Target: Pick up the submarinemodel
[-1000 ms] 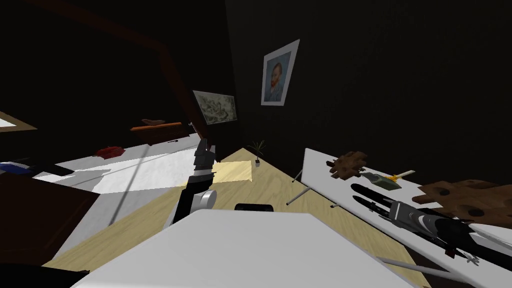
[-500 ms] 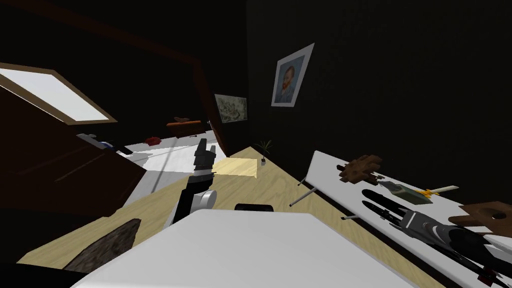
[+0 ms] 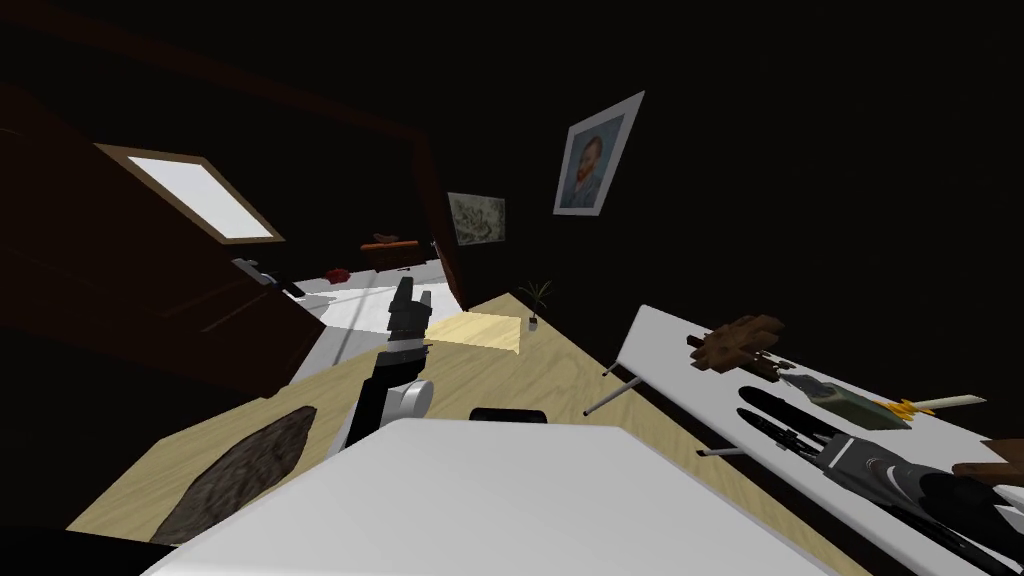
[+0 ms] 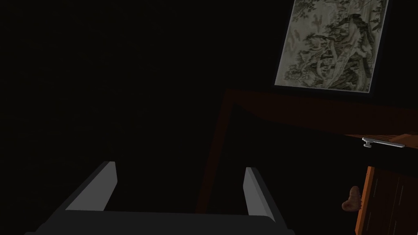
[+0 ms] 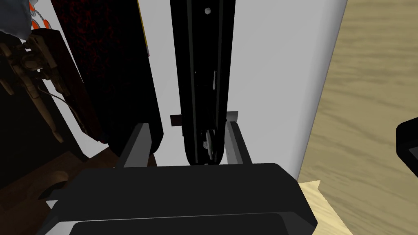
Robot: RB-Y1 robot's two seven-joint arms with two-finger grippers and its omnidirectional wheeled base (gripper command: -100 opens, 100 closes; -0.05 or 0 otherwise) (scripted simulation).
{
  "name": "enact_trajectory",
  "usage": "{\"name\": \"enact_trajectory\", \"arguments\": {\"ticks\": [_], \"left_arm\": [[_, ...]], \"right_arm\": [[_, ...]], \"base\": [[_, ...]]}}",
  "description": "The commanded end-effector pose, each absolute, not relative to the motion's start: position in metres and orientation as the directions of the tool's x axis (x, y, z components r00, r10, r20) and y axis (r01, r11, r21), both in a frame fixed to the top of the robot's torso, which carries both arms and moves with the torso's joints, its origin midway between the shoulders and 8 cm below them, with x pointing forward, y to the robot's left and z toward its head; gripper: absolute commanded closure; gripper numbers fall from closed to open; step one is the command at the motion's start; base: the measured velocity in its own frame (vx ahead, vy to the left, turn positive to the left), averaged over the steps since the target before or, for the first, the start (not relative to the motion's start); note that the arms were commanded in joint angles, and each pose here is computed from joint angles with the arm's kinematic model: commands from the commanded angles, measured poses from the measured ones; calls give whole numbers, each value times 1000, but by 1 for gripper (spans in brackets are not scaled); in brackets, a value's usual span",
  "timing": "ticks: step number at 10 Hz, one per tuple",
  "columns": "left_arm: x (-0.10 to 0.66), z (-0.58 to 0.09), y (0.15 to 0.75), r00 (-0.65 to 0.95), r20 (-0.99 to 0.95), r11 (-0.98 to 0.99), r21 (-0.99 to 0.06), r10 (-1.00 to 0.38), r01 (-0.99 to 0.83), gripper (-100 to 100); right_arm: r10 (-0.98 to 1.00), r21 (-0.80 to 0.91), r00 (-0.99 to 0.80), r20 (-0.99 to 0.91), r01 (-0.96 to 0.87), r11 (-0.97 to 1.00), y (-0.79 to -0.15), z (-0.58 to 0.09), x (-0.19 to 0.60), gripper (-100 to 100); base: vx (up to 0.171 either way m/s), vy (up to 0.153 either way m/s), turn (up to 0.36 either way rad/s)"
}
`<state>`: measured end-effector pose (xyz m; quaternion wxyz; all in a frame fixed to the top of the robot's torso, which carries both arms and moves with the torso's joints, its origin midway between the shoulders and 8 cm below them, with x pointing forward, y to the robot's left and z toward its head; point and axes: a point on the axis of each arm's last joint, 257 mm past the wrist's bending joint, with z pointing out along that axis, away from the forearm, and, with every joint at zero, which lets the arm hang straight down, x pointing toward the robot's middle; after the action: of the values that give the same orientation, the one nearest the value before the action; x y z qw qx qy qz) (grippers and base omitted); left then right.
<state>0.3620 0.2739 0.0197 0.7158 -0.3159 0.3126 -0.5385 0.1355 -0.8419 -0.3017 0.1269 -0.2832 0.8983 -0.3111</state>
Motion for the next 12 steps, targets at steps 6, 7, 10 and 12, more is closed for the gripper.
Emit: {"name": "enact_trajectory", "arguments": {"ticks": [6,7,10,12], "left_arm": [[362,20,274,225,-107,220,-789,-969,574,0],[362,20,274,225,-107,221,-789,-968,573,0],[362,20,274,225,-108,221,-789,-968,573,0],[362,20,274,225,-107,221,-789,-969,573,0]], "right_arm": [[-606,-629,-793,-52,-445,637,-838,-302,142,100],[-639,-627,-768,-53,-472,619,-832,-301,153,100],[-729,-624,-682,-54,-547,557,-812,-296,186,100],[-758,-624,-650,-53,-570,534,-805,-294,196,100]], "base": [[10,-2,-39],[164,-10,-359],[240,11,-443],[121,9,-217]]}}
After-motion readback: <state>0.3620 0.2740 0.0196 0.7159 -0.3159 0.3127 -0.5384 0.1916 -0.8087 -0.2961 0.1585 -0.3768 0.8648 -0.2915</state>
